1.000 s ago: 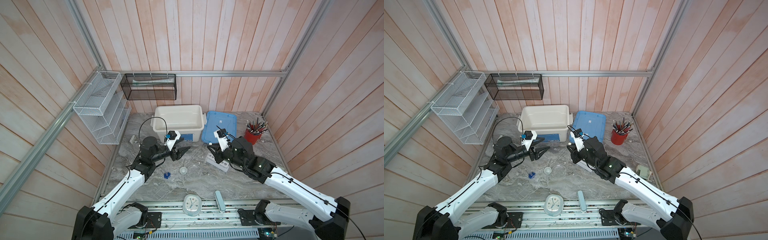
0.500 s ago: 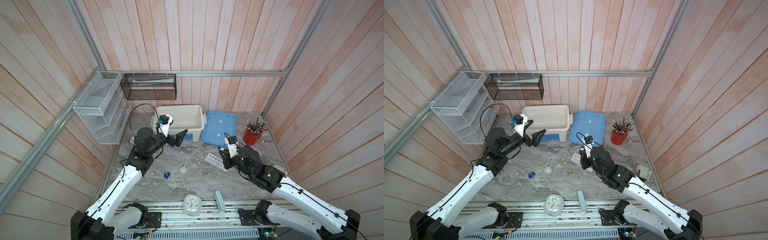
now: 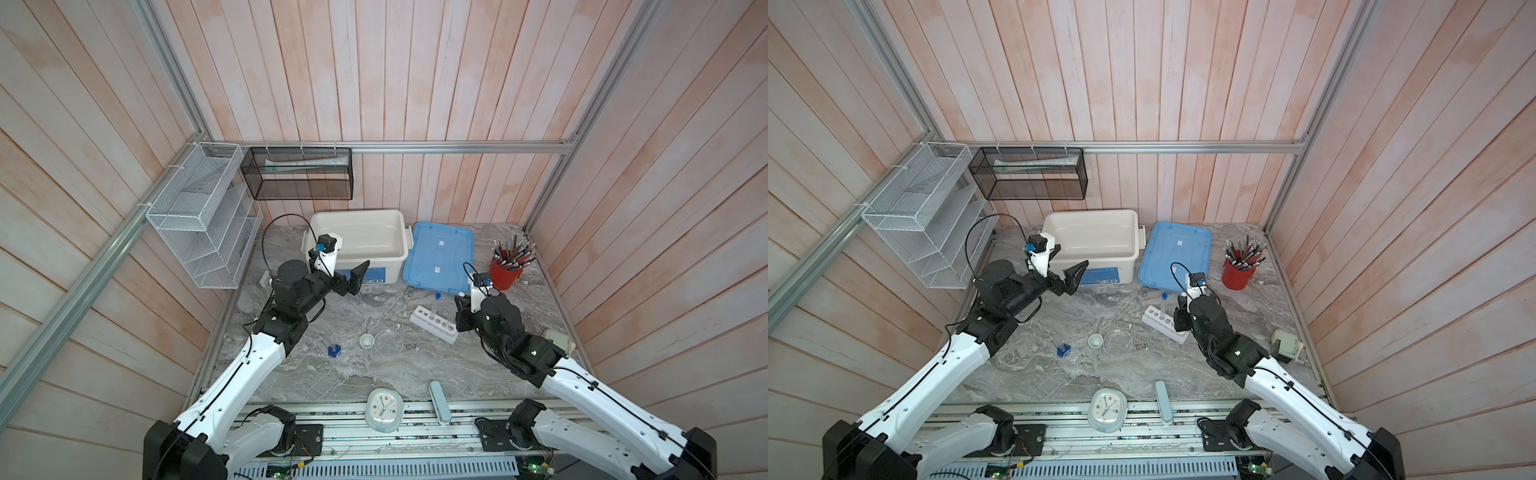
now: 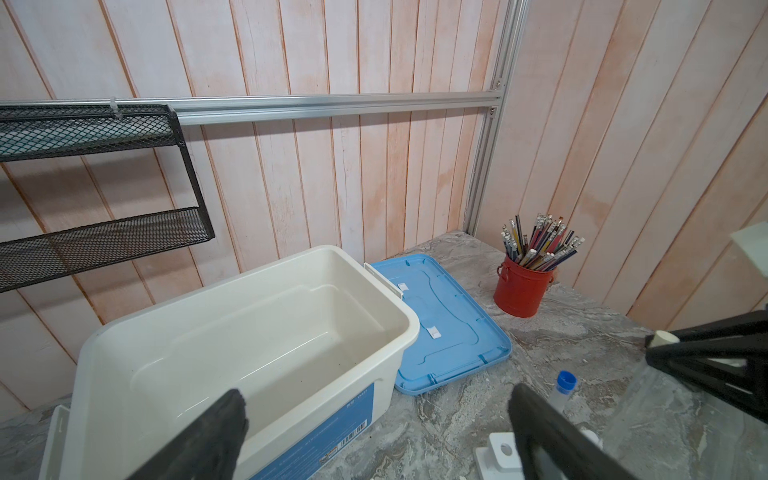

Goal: Organize the chemistry lab equipment

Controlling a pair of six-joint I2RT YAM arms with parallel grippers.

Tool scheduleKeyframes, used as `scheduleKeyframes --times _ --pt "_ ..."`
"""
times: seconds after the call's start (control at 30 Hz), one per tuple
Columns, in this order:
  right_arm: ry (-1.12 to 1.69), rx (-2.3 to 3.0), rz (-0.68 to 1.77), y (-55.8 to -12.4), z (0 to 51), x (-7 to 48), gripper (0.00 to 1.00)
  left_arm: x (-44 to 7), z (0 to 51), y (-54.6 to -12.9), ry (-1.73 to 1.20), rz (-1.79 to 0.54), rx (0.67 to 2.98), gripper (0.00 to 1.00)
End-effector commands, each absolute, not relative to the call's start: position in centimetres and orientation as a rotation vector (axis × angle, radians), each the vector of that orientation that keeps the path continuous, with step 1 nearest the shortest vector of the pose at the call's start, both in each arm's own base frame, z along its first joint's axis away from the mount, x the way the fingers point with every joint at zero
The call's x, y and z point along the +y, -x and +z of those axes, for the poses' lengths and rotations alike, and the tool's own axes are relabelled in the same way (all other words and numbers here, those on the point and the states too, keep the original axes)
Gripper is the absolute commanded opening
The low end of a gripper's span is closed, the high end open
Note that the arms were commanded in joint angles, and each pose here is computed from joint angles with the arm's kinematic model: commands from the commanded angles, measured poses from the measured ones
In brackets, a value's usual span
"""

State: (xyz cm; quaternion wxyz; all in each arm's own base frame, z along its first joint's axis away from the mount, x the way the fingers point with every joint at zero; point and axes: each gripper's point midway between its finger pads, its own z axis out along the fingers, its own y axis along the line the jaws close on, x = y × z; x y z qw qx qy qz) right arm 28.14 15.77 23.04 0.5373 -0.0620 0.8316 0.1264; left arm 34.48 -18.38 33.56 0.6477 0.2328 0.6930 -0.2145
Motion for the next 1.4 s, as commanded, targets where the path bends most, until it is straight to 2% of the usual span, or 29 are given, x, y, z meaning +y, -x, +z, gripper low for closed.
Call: scheduleKeyframes --times 0.0,1.37 --pt "0.101 1.941 0.313 -29.0 23.7 15.7 0.09 -18.3 32.8 -34.5 -0.541 -0.476 1.584 1.0" --pt "0.124 1.965 0.306 -31.6 20.3 17.4 0.08 -19.3 31.4 -34.5 -0.59 -0.523 1.616 1.0"
